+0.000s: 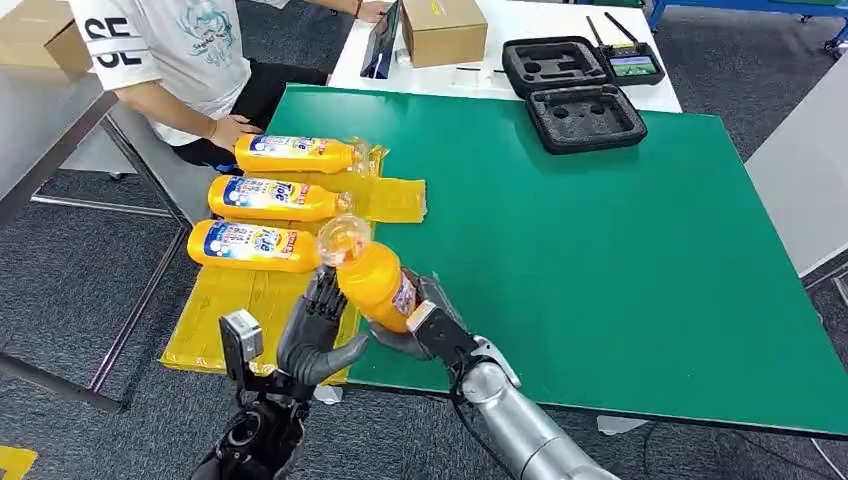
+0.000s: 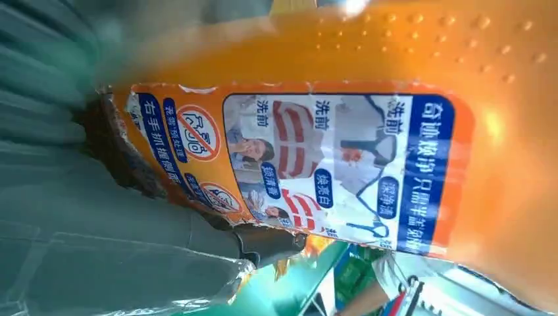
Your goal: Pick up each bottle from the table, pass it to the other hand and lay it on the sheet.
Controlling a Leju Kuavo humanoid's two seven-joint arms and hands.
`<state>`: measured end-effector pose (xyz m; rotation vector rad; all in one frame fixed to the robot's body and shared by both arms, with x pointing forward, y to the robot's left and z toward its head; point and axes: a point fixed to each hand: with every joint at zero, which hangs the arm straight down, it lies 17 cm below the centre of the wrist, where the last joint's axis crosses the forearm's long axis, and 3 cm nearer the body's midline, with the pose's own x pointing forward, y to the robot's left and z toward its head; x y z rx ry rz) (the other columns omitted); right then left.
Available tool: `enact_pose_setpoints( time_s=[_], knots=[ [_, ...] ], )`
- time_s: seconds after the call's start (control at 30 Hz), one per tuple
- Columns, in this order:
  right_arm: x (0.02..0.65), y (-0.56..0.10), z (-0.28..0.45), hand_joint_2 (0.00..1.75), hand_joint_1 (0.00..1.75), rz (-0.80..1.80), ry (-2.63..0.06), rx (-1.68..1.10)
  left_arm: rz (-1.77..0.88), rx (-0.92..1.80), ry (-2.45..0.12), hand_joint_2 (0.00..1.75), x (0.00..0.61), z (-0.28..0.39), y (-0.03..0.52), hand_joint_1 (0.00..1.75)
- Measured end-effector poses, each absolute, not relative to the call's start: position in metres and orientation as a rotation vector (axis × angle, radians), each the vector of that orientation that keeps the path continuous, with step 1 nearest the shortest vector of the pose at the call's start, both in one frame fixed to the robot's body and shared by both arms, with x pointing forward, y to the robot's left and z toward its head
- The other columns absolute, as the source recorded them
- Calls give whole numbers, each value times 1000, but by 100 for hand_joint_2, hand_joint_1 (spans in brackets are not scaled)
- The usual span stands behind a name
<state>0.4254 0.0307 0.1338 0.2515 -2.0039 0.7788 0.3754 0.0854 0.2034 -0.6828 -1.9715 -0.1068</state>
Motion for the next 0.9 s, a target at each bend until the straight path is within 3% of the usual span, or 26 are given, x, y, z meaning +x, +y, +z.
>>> enact_pose_setpoints(
  time_s=[0.73, 0.77, 0.8, 0.83, 0.9],
  knots=[
    [390, 78, 98, 175, 175, 961, -1887, 363, -132, -665, -1910, 175, 398, 181, 78, 0],
    [390, 77, 97, 175, 175, 963, -1883, 362, -132, -665, -1909, 175, 398, 181, 78, 19],
    [390, 78, 96, 175, 175, 967, -1881, 362, -124, -667, -1911, 175, 399, 181, 79, 141],
    [390, 78, 96, 175, 175, 972, -1880, 361, -114, -670, -1910, 175, 399, 181, 80, 175],
    [391, 78, 95, 175, 175, 976, -1875, 361, -90, -668, -1917, 175, 400, 181, 84, 175]
  ],
)
